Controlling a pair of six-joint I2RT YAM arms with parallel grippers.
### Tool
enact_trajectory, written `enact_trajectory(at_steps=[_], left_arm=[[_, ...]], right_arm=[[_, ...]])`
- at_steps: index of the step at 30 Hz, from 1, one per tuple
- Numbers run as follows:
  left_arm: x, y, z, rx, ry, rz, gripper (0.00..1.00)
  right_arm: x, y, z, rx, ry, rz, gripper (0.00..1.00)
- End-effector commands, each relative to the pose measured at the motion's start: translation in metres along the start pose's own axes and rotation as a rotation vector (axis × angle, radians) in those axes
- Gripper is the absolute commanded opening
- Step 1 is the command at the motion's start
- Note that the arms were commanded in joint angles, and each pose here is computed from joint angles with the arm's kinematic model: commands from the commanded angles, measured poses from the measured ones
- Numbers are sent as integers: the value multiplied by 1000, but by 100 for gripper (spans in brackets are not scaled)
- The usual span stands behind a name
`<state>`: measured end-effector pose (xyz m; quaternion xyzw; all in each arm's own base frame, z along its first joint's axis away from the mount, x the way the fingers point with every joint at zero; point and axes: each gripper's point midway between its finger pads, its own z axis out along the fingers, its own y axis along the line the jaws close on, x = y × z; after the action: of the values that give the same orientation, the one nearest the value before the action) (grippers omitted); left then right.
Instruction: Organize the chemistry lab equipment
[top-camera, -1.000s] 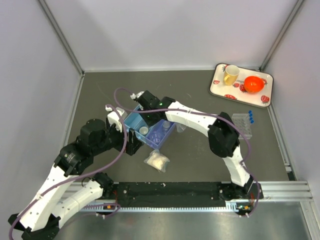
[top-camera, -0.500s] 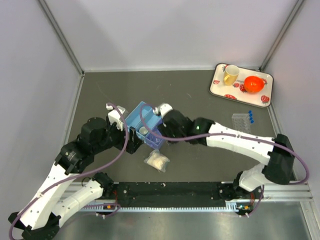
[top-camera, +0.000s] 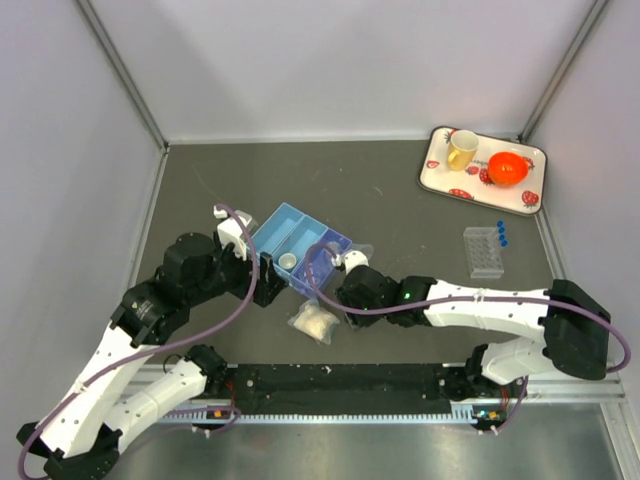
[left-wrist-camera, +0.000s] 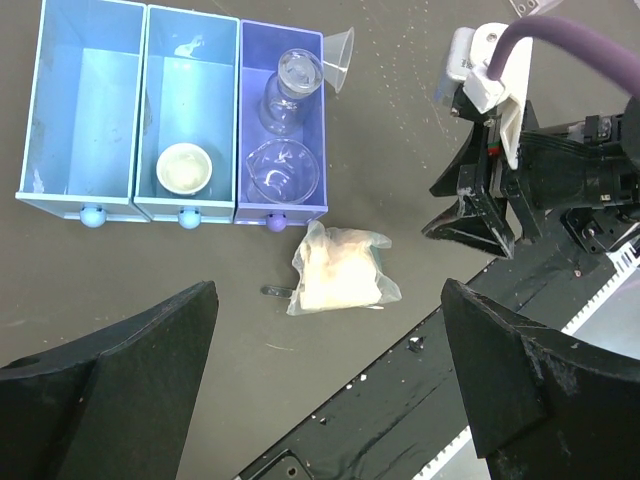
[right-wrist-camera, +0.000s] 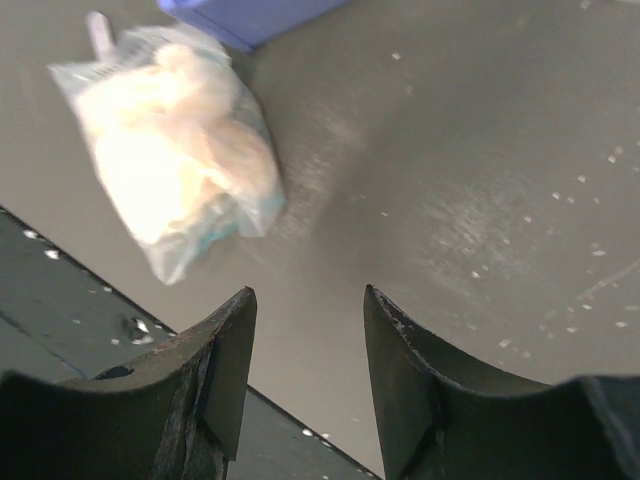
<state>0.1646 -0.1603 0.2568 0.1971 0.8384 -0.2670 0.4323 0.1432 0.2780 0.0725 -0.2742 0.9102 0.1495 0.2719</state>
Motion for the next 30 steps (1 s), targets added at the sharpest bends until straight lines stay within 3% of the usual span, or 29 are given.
enact_trajectory(at_steps=[1, 12, 24, 28, 29, 30], left_arm=[[-21, -8, -8, 28, -73, 8, 99], [-17, -6, -15, 15, -84, 1, 99], [-8, -1, -15, 1, -72, 15, 99], [-6, 0, -15, -1, -67, 17, 99], [-6, 0, -15, 0, -69, 19, 99], [-6, 0, -15, -2, -69, 18, 99]], right_arm=[[-40, 43, -6, -129, -130, 66, 48], [-53, 87, 27, -136, -108, 20, 48], [-26, 76, 75, -25, -21, -7, 48], [-17, 72, 83, -8, 2, -7, 32], [-17, 72, 84, -7, 3, -6, 16], [-15, 71, 84, -3, 7, -7, 7]])
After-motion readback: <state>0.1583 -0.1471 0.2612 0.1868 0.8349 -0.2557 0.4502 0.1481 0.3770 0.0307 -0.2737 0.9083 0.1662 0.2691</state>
